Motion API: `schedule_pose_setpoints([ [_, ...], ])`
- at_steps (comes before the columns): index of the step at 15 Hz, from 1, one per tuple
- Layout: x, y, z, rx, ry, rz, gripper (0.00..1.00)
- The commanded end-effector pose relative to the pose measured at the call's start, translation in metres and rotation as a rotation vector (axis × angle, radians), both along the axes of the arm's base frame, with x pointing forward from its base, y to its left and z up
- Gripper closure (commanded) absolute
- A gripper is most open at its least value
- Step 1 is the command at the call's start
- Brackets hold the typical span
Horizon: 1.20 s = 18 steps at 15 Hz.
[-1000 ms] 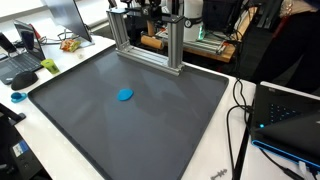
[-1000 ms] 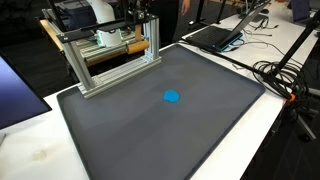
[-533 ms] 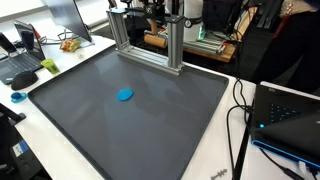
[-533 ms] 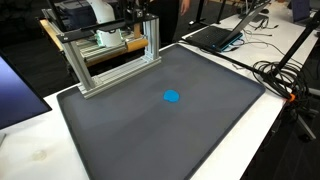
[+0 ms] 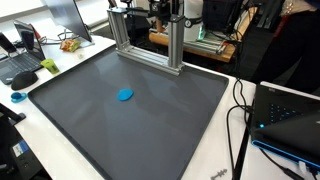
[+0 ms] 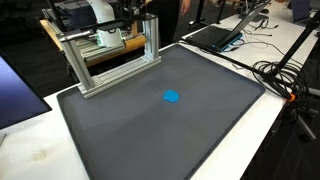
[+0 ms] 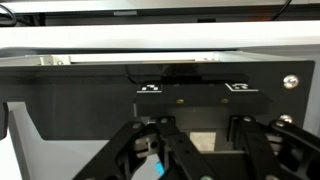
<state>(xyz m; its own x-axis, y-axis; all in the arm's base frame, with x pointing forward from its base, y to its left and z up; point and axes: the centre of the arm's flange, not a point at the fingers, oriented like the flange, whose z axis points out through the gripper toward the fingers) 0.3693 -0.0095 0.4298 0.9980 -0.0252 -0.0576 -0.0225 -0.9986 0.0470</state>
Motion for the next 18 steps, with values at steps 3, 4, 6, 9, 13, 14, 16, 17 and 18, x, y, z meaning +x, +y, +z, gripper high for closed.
schedule_pose_setpoints([
  [3,-0.034,-0.001,-0.01,0.026,0.012,0.004,0.28],
  [4,-0.034,-0.001,-0.009,0.028,0.008,0.005,0.27],
  [6,-0.034,-0.001,-0.007,0.028,0.0,0.009,0.15],
  [9,-0.03,0.0,-0.005,0.027,-0.011,0.013,0.0],
  [13,-0.021,0.001,0.0,0.016,-0.03,0.003,0.0],
  [14,-0.018,0.0,0.002,0.012,-0.04,-0.005,0.0],
  [16,-0.012,0.0,0.006,0.018,-0.065,-0.006,0.0],
  [17,-0.008,0.0,0.008,0.022,-0.075,-0.005,0.0],
  [18,-0.005,0.001,0.01,0.021,-0.08,-0.006,0.0],
])
